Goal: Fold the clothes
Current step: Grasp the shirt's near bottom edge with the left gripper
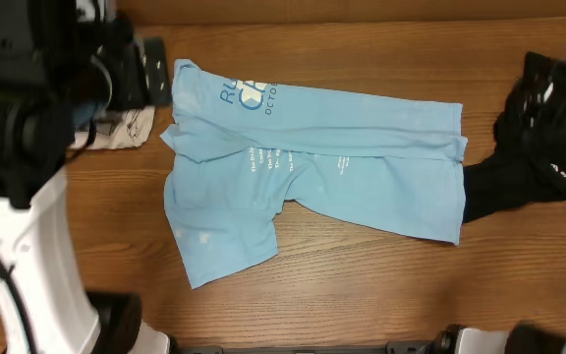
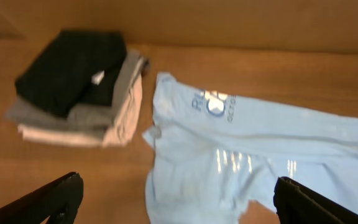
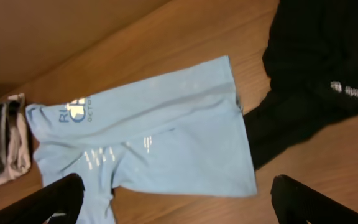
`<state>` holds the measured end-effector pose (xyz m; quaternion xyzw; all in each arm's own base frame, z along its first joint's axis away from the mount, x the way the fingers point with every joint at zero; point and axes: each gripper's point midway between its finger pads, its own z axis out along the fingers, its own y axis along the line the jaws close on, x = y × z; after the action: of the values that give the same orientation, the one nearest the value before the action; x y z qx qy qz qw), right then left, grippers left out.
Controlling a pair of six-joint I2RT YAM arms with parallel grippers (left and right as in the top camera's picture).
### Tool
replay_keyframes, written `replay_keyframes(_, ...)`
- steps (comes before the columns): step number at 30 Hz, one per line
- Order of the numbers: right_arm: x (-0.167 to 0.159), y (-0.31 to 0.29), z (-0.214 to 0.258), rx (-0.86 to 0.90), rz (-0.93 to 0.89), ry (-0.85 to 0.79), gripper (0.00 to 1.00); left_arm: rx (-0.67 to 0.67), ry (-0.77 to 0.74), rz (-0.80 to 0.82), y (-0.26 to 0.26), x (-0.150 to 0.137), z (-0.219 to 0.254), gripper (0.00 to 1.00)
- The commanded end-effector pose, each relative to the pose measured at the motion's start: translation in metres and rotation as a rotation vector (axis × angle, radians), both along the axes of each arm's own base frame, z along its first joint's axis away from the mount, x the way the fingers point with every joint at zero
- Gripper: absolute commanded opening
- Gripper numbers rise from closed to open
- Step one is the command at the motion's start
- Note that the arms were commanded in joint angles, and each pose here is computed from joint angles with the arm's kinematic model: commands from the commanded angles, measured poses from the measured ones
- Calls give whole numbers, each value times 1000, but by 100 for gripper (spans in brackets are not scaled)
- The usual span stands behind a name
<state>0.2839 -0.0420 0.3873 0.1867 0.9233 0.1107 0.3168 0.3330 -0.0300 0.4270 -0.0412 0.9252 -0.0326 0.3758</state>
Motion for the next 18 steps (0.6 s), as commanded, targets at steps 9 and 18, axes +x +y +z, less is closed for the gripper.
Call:
replay_keyframes(9,-71,38,-59,115,32,98,100,-30,557,164,-1,-40,-165,100)
replay_keyframes(18,-62,35,-131,169,25,260,100,-51,857,-21,-69,-93,-302,100)
